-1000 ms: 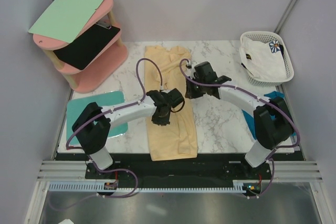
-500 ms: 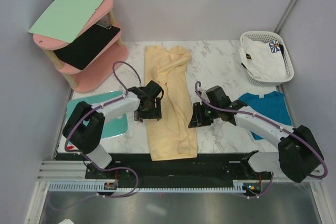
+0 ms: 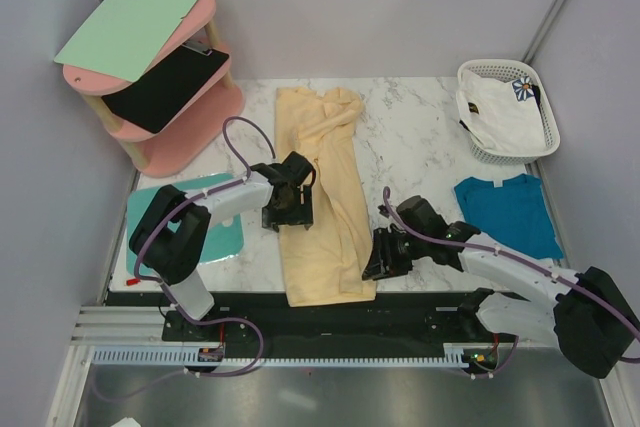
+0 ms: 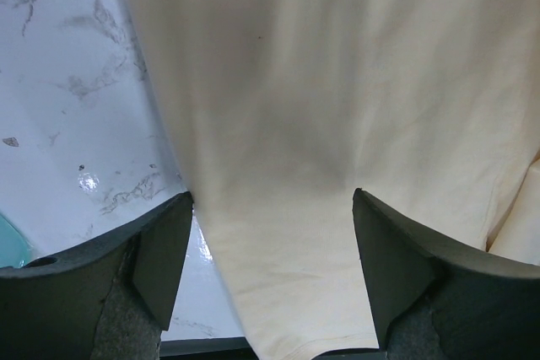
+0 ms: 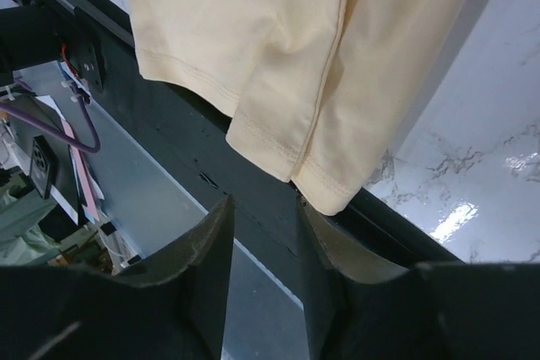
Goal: Fold and stack the t-shirts
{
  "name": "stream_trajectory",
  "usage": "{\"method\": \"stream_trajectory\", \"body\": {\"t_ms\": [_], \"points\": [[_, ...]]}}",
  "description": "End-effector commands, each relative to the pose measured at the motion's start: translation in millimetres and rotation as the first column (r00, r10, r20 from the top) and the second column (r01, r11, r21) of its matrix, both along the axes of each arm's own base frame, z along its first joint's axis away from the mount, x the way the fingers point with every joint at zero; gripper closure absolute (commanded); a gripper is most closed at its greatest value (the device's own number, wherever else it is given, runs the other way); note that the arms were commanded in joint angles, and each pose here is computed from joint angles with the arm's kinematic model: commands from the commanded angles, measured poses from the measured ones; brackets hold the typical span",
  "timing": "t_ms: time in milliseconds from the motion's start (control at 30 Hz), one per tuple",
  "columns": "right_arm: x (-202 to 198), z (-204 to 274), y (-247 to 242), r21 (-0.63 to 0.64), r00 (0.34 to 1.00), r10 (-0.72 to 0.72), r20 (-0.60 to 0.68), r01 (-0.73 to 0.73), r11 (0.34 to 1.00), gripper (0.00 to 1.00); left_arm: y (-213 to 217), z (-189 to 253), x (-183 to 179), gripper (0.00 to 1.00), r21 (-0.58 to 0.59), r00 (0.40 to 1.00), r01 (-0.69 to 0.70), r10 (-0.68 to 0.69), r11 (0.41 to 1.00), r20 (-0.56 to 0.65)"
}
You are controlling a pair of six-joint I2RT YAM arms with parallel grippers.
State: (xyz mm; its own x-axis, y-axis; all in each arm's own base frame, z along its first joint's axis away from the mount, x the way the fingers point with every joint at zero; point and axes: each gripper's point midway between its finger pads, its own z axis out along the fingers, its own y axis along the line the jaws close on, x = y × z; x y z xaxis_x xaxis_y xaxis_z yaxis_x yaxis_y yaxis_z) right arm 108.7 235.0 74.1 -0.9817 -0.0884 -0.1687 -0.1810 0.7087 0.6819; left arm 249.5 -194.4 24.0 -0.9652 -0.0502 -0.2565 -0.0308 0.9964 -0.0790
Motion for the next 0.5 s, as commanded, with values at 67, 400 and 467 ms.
{"method": "stream_trajectory", "body": {"t_ms": [67, 400, 467], "points": [[-5.9, -7.3, 10.3, 0.06, 0.999, -0.036, -0.037, 0.038, 0.997, 0.51, -3.6, 4.7, 10.5, 0.17, -0.008, 0.999, 0.018, -0.018, 1.0, 0.042], [0.9, -26.4, 21.7, 0.058, 0.999, -0.044, -0.032, 0.045, 0.997, 0.53, 5.3, 7.1, 8.0, 0.17, 0.008, 0.998, 0.012, -0.013, 1.0, 0.056], [1.4, -29.3, 22.3, 0.053, 0.998, -0.046, -0.036, 0.048, 0.997, 0.53, 6.5, 6.2, 8.1, 0.17, 0.01, 0.999, 0.009, -0.01, 1.0, 0.054]]}}
